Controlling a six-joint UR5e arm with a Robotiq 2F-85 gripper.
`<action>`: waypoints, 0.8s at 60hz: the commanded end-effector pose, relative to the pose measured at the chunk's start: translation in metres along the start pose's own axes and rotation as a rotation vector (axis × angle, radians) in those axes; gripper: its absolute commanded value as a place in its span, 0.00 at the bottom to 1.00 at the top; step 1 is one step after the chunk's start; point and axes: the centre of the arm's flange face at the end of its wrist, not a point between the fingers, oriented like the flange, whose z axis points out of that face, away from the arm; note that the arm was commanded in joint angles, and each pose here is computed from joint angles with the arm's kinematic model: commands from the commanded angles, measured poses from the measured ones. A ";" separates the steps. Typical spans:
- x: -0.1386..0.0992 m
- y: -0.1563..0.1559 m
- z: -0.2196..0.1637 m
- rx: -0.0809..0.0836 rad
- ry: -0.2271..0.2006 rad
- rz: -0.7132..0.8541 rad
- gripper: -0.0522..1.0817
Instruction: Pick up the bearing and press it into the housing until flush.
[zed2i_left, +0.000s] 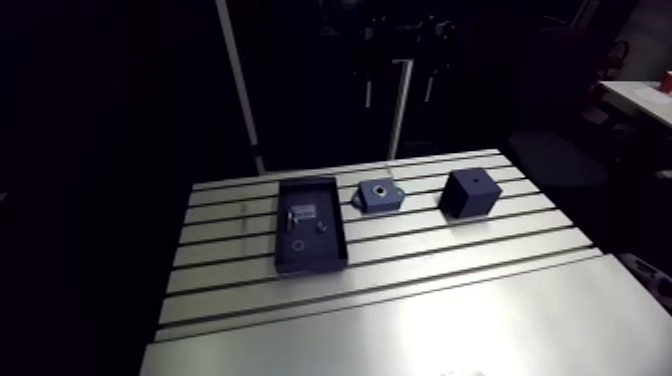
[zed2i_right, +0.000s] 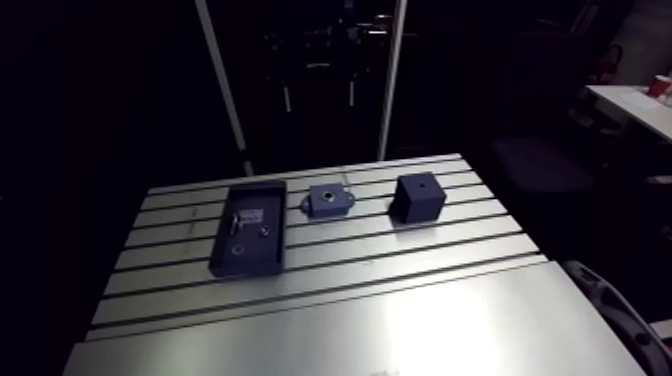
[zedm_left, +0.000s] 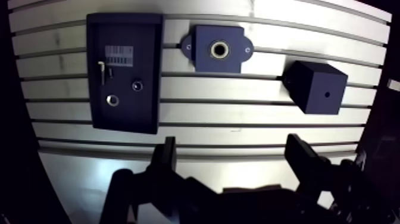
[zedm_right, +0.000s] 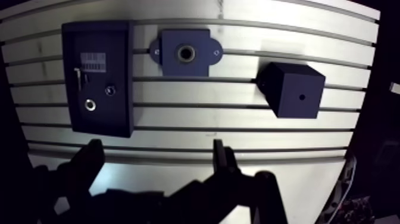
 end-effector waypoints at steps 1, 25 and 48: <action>-0.063 -0.018 -0.089 0.004 0.052 0.003 0.05; -0.086 -0.021 -0.103 0.001 0.080 0.010 0.05; -0.103 -0.025 -0.097 0.009 0.079 0.017 0.05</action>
